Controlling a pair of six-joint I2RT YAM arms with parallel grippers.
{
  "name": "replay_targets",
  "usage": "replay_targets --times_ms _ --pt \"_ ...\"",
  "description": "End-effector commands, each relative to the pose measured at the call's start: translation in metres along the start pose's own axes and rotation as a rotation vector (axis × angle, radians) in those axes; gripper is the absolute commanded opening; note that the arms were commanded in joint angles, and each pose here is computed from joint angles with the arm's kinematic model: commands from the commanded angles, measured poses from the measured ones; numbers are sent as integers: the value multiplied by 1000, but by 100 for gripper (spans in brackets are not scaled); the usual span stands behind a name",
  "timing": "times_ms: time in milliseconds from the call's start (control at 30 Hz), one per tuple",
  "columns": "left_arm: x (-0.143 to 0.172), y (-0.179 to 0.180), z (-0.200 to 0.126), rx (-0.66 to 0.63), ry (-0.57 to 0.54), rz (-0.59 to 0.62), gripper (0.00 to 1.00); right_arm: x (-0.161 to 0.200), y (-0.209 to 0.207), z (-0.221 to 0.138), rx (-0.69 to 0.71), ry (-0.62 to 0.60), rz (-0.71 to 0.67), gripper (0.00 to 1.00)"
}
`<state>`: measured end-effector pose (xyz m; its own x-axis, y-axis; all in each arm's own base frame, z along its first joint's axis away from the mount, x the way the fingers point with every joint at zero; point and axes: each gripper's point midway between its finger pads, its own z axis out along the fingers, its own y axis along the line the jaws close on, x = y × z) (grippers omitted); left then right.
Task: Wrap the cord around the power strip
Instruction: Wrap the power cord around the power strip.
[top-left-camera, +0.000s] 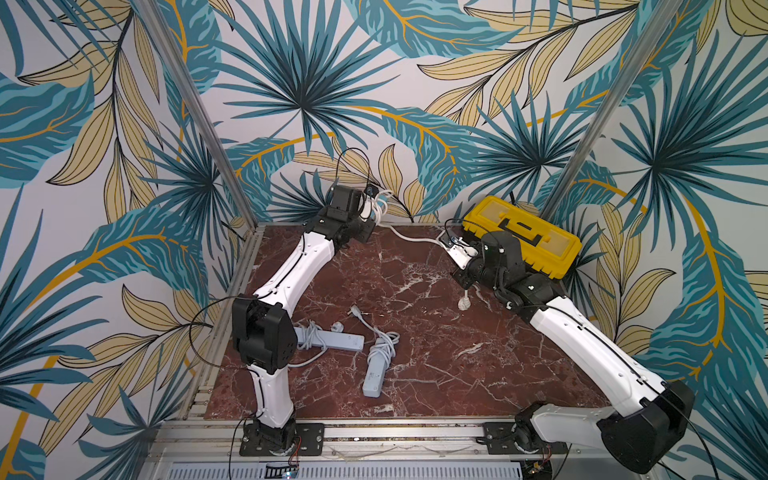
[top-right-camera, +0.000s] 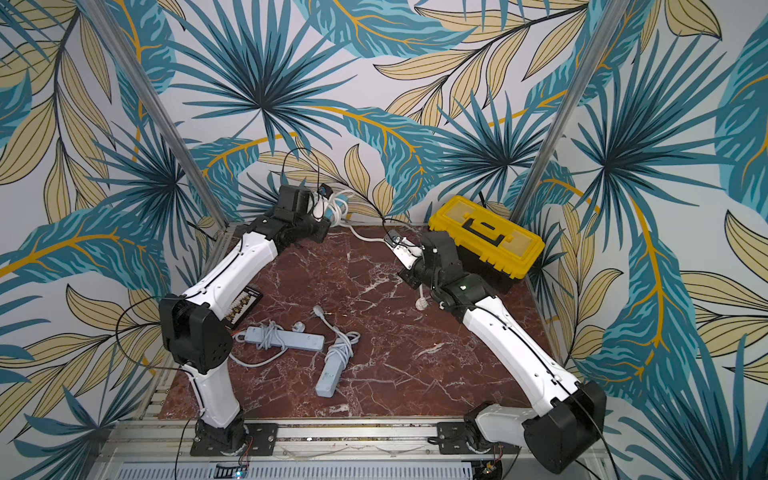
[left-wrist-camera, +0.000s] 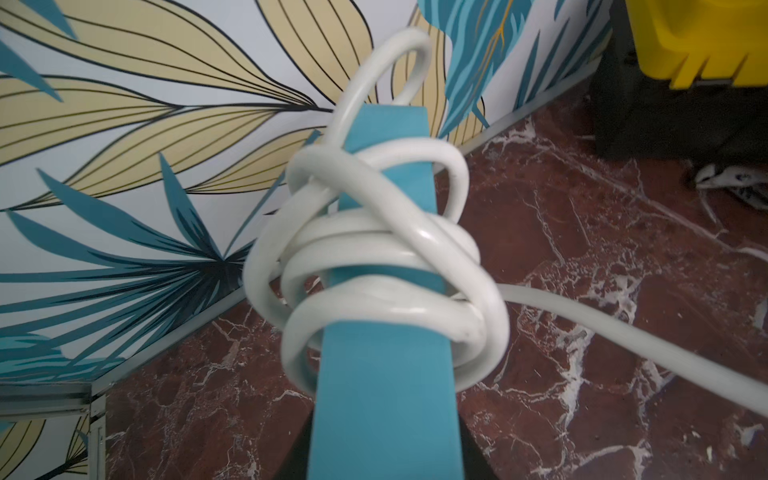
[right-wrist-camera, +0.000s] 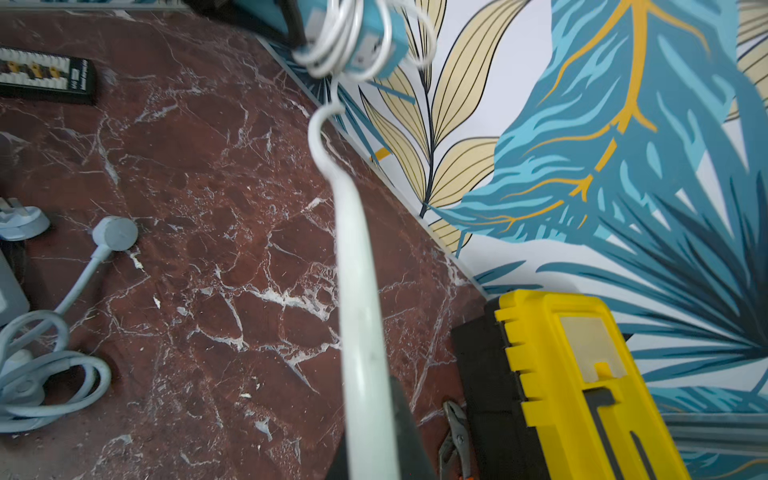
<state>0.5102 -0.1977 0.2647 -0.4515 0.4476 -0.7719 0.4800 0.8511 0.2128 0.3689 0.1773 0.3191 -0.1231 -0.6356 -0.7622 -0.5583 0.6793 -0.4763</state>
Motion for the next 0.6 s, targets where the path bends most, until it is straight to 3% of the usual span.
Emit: replay_targets --times_ms 0,167,433,567 --pt "6 -29 2 51 23 160 0 -35 -4 -24 -44 -85 -83 0" --pt "6 -100 -11 312 -8 245 0 -69 -16 -29 -76 -137 -98 0" --pt "-4 -211 -126 895 -278 385 0 -68 -61 10 -115 -103 6 0" --pt "-16 -235 -162 1039 -335 365 0 -49 -78 49 -160 -61 95 0"
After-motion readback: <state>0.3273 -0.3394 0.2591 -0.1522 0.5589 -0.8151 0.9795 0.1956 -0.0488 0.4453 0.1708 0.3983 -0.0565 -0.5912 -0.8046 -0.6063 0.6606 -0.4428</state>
